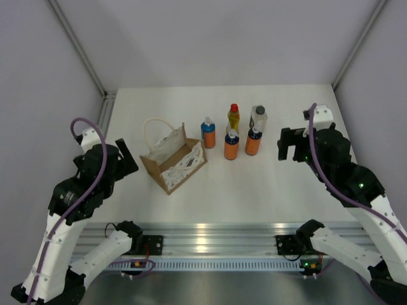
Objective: Take the personal care products out of the canvas bag
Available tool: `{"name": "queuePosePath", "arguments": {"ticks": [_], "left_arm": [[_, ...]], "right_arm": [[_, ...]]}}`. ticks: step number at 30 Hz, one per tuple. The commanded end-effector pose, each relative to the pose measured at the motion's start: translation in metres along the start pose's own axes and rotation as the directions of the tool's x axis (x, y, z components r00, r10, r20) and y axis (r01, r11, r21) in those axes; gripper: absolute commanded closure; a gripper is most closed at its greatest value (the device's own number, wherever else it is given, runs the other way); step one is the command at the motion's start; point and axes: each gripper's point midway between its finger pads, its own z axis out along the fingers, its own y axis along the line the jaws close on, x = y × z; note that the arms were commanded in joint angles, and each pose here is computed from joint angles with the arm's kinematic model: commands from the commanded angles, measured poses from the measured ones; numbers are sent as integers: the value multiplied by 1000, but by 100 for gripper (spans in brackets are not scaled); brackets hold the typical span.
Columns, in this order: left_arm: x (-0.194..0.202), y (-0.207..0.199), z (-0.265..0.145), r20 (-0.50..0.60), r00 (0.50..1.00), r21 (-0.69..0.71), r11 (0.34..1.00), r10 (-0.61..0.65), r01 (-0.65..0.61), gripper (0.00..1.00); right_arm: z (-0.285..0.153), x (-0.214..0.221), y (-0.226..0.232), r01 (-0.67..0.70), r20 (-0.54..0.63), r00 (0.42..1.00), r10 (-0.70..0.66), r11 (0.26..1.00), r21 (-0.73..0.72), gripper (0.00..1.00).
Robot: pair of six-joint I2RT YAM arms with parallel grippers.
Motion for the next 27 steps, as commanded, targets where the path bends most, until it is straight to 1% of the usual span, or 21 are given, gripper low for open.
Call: {"name": "queuePosePath", "arguments": {"ticks": [1,5,6,15,27], "left_arm": [[4,13,-1,12,1000,-38,999,18,-18,2],[7,21,-1,17,999,-62,997,40,-38,2],[7,23,-1,20,999,-69,997,45,-44,2],[9,30,-4,44,998,-69,997,33,-30,2],[8,32,-5,54,998,-75,997,28,-24,2]], "right_arm": [[-25,34,-30,-7,-68,998,14,996,94,1],[-38,63,-48,-28,-100,994,45,986,167,0],[-41,64,-53,-36,-90,994,54,981,190,0],[-63,58,-71,-79,-11,996,84,969,235,1],[-62,54,-71,-106,-6,994,111,963,246,1]]}}
